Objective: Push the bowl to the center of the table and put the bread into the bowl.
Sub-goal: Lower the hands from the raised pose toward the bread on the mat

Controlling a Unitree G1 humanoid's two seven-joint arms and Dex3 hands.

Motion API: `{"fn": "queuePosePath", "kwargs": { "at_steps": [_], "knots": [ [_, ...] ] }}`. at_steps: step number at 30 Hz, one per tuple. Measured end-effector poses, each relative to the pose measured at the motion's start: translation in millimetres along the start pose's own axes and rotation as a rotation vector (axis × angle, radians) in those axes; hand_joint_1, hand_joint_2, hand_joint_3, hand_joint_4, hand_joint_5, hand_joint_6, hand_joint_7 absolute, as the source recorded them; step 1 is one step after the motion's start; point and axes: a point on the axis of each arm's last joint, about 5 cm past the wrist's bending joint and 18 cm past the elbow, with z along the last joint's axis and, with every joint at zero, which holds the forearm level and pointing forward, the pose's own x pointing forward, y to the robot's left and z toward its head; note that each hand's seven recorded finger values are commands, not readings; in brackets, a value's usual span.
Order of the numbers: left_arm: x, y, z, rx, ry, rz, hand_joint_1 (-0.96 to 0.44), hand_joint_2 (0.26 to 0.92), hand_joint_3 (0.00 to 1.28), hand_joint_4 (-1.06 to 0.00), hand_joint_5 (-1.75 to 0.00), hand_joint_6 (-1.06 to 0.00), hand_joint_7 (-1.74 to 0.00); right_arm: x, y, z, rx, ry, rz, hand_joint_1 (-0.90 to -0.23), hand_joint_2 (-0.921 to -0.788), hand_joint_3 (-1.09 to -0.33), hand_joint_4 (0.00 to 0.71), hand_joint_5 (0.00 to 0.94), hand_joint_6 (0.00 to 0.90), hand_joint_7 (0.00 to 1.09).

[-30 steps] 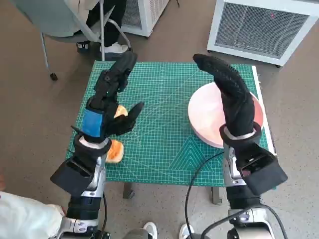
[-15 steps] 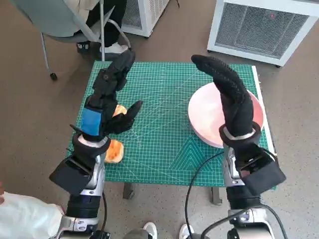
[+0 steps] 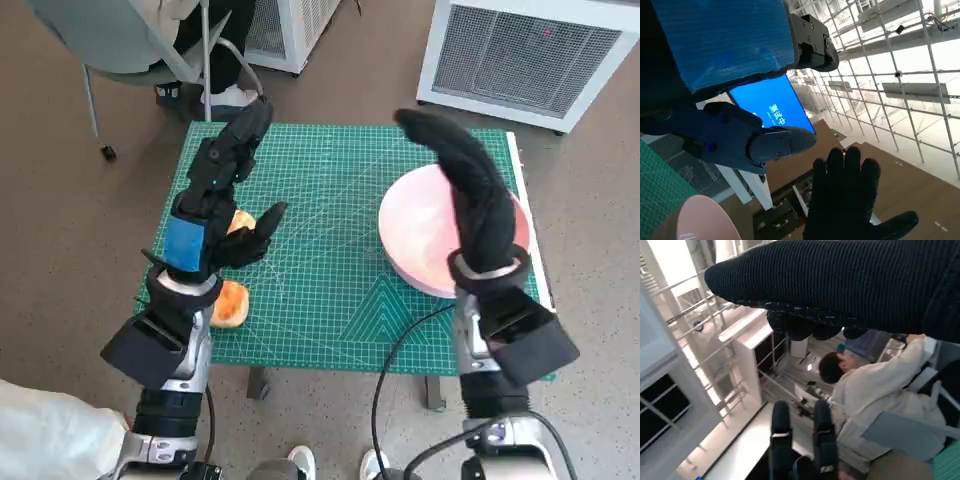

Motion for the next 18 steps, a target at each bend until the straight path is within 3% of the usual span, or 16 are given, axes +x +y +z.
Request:
{"fn": "queuePosePath", "kwargs": {
  "at_steps": [7, 12, 18],
  "knots": [
    [0, 0.5, -0.9, 0.003, -0.007, 0.000, -0.42, 0.921, 0.44, -0.29, 0.00, -0.22, -0.30, -7.2, -28.7, -5.0, -0.099, 0.048, -0.153, -0.556, -0.921, -0.900, 0.222, 0.257, -0.001, 0.76],
    [-2, 0.7, -2.9, 0.003, -0.003, 0.002, -0.42, 0.921, 0.44, -0.29, 0.00, -0.23, -0.29, -13.3, -44.9, -6.6, -0.182, 0.090, -0.270, -0.535, -0.921, -0.917, 0.169, 0.361, -0.001, 0.79],
    [-2, 0.5, -3.6, 0.002, -0.001, 0.002, -0.41, 0.921, 0.44, -0.29, 0.00, -0.23, -0.28, -27.0, -59.2, -12.3, -0.230, 0.179, -0.397, -0.506, -0.921, -0.921, 0.147, 0.395, -0.001, 0.79]
  ]
}}
